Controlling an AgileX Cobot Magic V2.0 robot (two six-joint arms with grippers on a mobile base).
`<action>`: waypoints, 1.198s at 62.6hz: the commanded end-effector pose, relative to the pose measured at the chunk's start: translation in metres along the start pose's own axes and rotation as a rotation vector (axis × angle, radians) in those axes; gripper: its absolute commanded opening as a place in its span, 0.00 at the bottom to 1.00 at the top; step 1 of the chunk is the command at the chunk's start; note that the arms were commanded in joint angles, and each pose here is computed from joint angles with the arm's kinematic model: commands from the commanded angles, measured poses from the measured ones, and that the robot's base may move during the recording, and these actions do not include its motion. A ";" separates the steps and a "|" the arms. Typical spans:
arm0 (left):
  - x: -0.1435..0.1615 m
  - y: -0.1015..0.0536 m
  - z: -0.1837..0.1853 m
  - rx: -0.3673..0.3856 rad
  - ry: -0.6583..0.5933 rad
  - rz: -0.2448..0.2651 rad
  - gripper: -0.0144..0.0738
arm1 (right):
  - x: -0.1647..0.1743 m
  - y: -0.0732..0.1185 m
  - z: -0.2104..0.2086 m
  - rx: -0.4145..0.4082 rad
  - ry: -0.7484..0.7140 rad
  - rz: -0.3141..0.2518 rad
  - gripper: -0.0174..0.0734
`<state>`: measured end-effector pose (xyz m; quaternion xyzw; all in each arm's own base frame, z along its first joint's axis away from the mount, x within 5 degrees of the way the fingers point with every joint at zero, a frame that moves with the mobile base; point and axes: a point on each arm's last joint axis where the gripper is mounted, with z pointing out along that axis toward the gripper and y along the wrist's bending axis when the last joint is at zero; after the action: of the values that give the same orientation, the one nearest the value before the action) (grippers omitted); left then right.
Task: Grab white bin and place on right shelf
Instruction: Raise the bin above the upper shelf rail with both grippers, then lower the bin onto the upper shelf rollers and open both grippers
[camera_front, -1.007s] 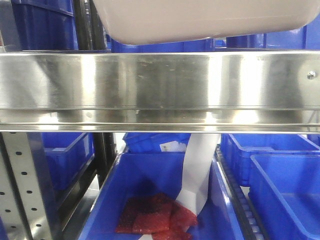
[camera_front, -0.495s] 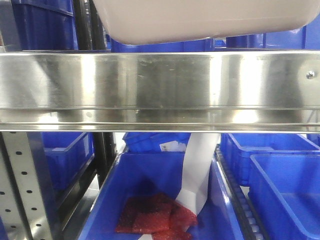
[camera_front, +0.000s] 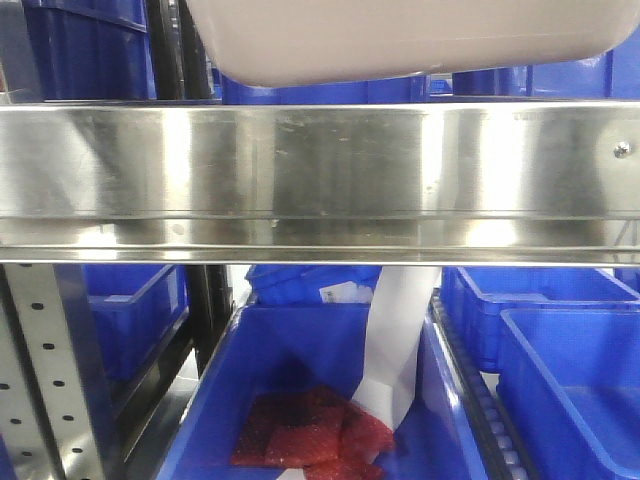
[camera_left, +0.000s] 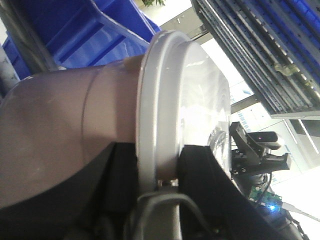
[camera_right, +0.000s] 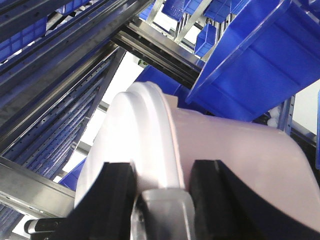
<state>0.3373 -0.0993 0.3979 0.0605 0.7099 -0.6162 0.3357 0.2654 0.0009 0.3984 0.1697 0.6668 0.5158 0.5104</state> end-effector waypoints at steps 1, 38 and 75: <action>0.009 -0.046 0.002 0.186 0.058 0.109 0.02 | 0.002 0.037 -0.003 -0.220 0.035 0.044 0.26; 0.008 -0.035 0.003 0.063 0.051 0.198 0.27 | 0.001 0.003 0.018 -0.196 0.093 0.026 0.45; 0.004 -0.026 0.003 -0.049 0.020 0.311 0.75 | -0.006 -0.009 0.020 -0.063 0.006 -0.274 0.89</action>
<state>0.3371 -0.1068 0.3861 0.1467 0.7422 -0.5326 0.3793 0.2951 0.0042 0.3660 0.0805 0.7100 0.4627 0.5248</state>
